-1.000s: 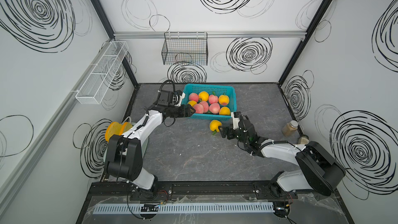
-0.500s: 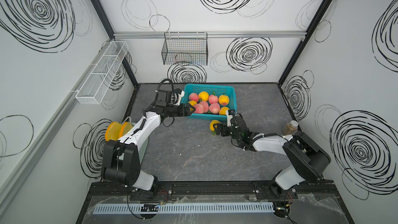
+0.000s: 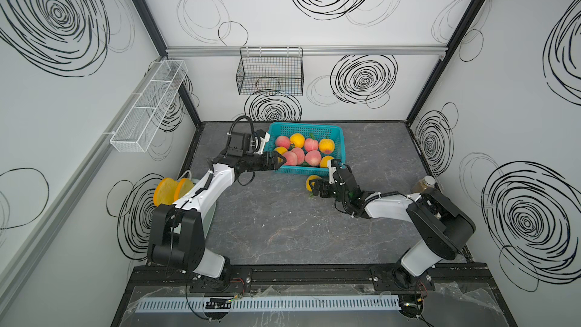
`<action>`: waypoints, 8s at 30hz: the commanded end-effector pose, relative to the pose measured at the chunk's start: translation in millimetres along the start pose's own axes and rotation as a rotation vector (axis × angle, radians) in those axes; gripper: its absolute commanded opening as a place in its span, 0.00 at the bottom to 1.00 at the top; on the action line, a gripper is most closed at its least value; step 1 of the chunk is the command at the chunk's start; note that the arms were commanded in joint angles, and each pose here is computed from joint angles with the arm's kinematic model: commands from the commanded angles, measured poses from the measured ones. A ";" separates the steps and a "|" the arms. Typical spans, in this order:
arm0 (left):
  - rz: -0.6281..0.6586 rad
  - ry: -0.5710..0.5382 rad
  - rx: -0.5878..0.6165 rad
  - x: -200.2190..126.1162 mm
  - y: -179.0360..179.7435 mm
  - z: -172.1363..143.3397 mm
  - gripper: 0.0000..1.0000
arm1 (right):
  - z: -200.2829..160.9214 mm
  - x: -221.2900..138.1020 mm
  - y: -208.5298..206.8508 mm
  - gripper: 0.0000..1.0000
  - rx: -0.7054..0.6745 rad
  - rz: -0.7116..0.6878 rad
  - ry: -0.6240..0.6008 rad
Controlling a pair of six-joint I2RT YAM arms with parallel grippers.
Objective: Put the peaches into the basket
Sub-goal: Place the peach in the basket, then pick up the peach from the center of the board, then place the peach in the basket, then reset both arms
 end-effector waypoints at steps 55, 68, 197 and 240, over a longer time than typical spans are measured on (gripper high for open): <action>-0.004 -0.029 0.025 -5.5 -2.2 4.7 0.83 | -19.4 20.1 4.6 0.64 -0.007 0.045 0.068; -0.004 -0.028 0.026 -4.4 -2.1 4.7 0.82 | -20.2 11.6 5.5 0.62 -0.005 0.058 0.061; 0.027 -0.026 0.035 -0.5 1.1 2.1 0.83 | 155.3 -15.9 -70.1 0.87 -0.101 -0.060 -0.183; 0.523 -1.238 -0.124 -157.3 149.5 2.6 0.98 | 25.4 -189.3 -231.0 0.99 -0.172 -0.808 -0.517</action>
Point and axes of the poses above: each gripper's point midway between its finger pads, its own x axis out along the fingers, its own y axis along the line the jaws close on, z = x × y, the point moved 4 cm from there along -x, back along the fingers, and after that the axes turned 15 degrees about -x, right-handed, at the moved point
